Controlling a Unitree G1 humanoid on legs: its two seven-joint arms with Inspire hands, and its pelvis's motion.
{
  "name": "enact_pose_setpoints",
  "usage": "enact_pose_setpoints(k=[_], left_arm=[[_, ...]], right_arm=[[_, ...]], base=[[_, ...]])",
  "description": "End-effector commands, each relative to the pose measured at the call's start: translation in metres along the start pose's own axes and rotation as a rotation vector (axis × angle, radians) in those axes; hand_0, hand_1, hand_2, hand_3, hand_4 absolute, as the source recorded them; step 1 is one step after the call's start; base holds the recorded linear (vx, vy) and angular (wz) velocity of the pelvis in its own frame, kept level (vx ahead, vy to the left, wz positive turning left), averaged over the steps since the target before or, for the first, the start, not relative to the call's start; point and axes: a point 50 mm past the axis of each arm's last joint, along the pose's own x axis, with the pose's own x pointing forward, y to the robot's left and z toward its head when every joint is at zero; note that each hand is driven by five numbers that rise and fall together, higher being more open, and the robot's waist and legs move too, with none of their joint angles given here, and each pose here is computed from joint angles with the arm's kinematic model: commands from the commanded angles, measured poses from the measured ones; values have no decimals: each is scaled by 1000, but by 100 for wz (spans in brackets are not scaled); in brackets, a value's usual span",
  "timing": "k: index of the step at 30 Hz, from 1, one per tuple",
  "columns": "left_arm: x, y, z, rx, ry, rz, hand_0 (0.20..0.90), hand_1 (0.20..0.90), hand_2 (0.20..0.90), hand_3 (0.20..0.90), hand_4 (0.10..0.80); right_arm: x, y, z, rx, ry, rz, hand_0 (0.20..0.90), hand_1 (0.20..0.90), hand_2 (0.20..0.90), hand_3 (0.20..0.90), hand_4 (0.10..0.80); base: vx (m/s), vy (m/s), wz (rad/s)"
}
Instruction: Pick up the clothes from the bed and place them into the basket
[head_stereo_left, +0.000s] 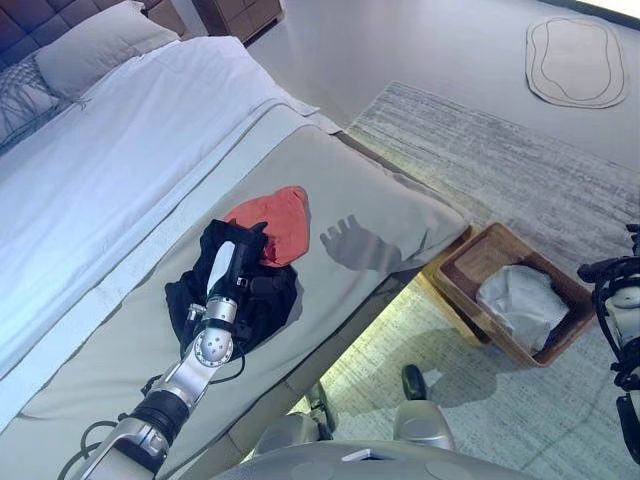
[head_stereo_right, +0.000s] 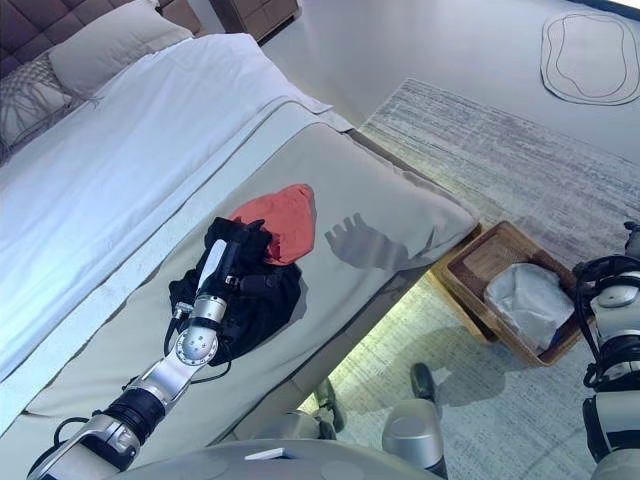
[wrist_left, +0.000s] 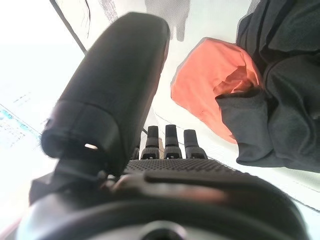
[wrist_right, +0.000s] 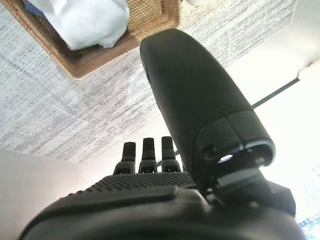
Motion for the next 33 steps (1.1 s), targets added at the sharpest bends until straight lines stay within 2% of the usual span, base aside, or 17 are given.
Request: enact_pose_setpoints(k=[1, 8, 14, 22, 33], left_arm=[[24, 37, 30, 3, -177, 113, 900, 900, 900, 900, 800], [23, 37, 26, -1, -154, 138, 900, 900, 900, 900, 800], [17, 36, 14, -2, -89, 177, 900, 900, 900, 900, 800], [5, 34, -5, 7, 0, 192, 900, 900, 900, 900, 800], [25, 57, 30, -17, -179, 280, 900, 900, 900, 900, 800]], right_arm=[[8, -22, 47, 20, -142, -95, 900, 900, 900, 900, 800], [-1, -19, 91, 12, -341, -115, 900, 900, 900, 900, 800], [-26, -3, 151, -10, -607, -127, 900, 900, 900, 900, 800], [-49, 9, 196, -20, -785, -131, 900, 900, 900, 900, 800], [-53, -11, 252, -80, -834, -193, 900, 900, 900, 900, 800]], base=[[0, 0, 0], [-2, 3, 1], [9, 21, 10], [47, 25, 23], [-106, 23, 37]])
